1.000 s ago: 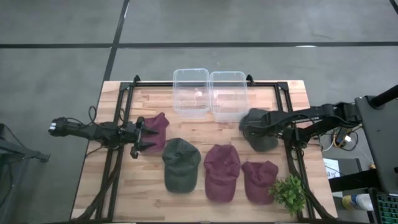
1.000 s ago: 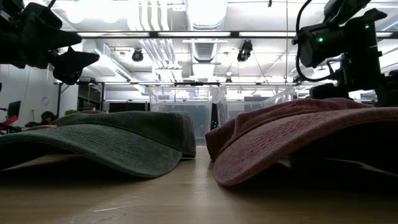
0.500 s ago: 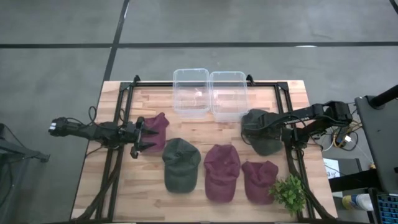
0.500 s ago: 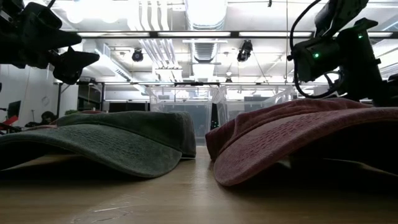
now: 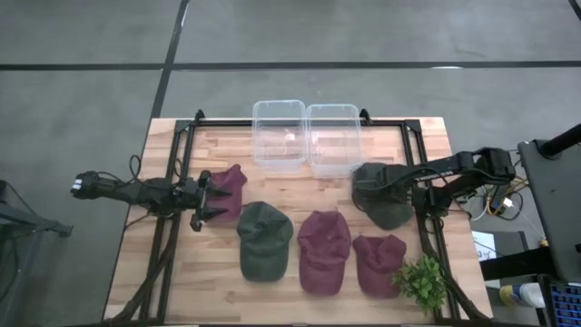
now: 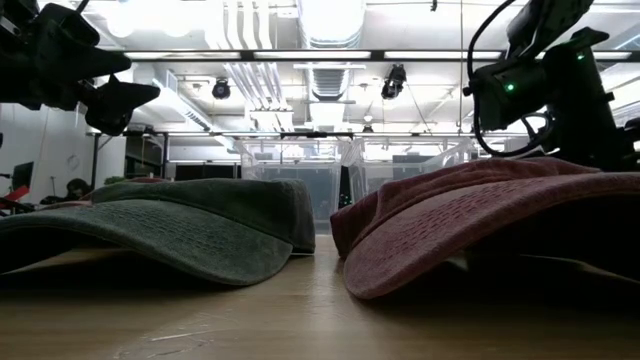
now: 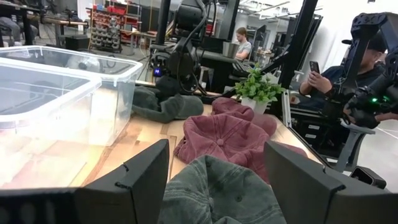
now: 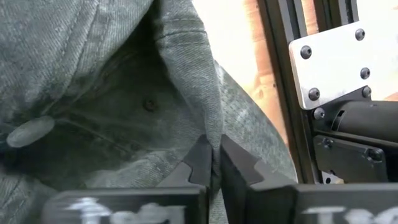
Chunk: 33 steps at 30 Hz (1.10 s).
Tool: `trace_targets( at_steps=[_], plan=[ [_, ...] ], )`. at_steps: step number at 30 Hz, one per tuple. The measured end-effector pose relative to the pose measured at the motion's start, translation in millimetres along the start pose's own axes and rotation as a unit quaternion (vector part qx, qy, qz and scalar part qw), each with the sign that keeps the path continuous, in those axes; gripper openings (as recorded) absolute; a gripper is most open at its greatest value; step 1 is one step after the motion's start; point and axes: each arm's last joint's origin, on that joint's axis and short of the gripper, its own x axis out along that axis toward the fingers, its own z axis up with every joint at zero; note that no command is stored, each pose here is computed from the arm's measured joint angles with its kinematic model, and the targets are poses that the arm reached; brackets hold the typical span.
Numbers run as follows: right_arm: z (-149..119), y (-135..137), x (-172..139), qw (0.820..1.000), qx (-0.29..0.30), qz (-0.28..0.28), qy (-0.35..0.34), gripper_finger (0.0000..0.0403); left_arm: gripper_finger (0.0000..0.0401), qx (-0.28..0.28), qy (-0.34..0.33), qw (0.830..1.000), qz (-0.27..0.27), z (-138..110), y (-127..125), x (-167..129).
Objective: Pick & Place hat
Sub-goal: Put the right black cap into the right transparent bin
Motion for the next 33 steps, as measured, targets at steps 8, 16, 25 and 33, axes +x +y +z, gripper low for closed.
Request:
trace_targets(
  at_steps=[8,16,25,33],
  plan=[
    [-1.6,-13.0,-12.8,0.999,-0.014,0.038,0.012,0.0012,0.0255,-0.001,0.000,1.000,0.000,0.1,0.0,0.0],
    [1.3,-33.4,-30.8,0.993,-0.050,0.095,0.040,0.0012,0.0255,-0.001,0.000,1.000,0.001,0.1,0.1,0.0],
    [7.3,-63.9,-48.9,0.987,-0.111,0.092,0.070,0.0013,0.0255,-0.002,0.000,1.000,-0.001,0.1,0.0,0.0],
    [18.2,-92.7,-83.9,0.965,-0.183,0.153,0.104,0.0013,0.0255,0.002,-0.001,1.000,-0.001,0.2,0.0,0.0]
  ],
)
